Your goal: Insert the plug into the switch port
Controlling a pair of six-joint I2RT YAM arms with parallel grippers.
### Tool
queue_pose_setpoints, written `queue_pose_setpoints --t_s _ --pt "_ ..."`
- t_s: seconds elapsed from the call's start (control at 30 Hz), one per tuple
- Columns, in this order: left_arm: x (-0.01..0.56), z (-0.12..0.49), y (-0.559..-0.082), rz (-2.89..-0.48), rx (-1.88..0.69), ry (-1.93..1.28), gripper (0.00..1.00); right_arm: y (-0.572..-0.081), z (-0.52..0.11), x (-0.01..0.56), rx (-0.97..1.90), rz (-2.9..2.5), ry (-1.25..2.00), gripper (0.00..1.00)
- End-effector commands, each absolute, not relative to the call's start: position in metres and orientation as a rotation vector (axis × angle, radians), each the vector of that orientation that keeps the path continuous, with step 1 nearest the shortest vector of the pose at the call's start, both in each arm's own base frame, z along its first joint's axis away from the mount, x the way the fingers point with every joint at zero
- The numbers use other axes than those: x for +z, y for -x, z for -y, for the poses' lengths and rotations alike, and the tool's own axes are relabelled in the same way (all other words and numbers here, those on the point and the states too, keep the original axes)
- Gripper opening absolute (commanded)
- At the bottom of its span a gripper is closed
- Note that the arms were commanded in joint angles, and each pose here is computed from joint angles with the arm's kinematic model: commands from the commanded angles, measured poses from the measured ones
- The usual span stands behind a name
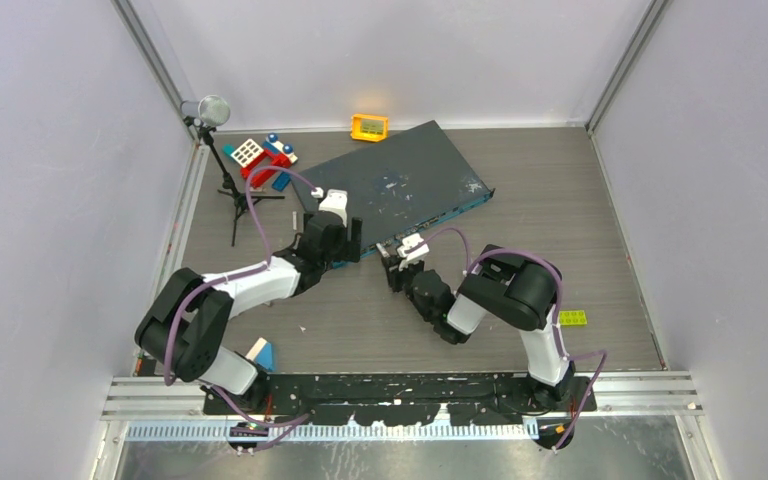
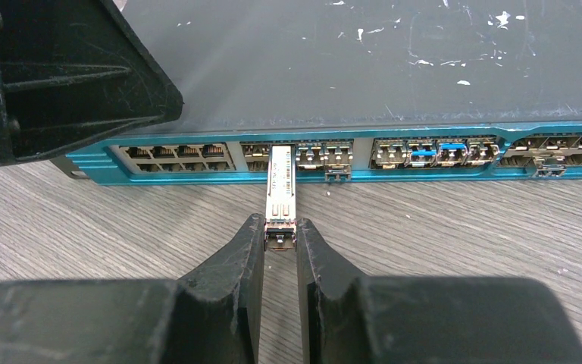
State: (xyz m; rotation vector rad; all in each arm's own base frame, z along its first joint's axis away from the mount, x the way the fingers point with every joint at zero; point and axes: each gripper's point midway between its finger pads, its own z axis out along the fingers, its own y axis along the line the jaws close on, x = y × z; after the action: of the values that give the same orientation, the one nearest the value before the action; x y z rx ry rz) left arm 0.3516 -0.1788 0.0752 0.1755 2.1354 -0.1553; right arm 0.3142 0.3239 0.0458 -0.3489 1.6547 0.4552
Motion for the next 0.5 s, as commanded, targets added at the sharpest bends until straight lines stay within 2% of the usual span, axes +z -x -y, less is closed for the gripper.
queue_pose_setpoints --t_s 0.0,0.47 --pt "0.0922 0.1839 -0.3654 -2.082 -0.163 -0.166 0.79 -0.3219 -0.3328 0.0838 0.522 -1.559 0.25 0.0" --pt "0.0899 0.1844 -0.3661 -2.087 -0.162 -0.169 0.78 -0.3258 -0.3374 0.078 0.526 -1.568 0.236 0.0"
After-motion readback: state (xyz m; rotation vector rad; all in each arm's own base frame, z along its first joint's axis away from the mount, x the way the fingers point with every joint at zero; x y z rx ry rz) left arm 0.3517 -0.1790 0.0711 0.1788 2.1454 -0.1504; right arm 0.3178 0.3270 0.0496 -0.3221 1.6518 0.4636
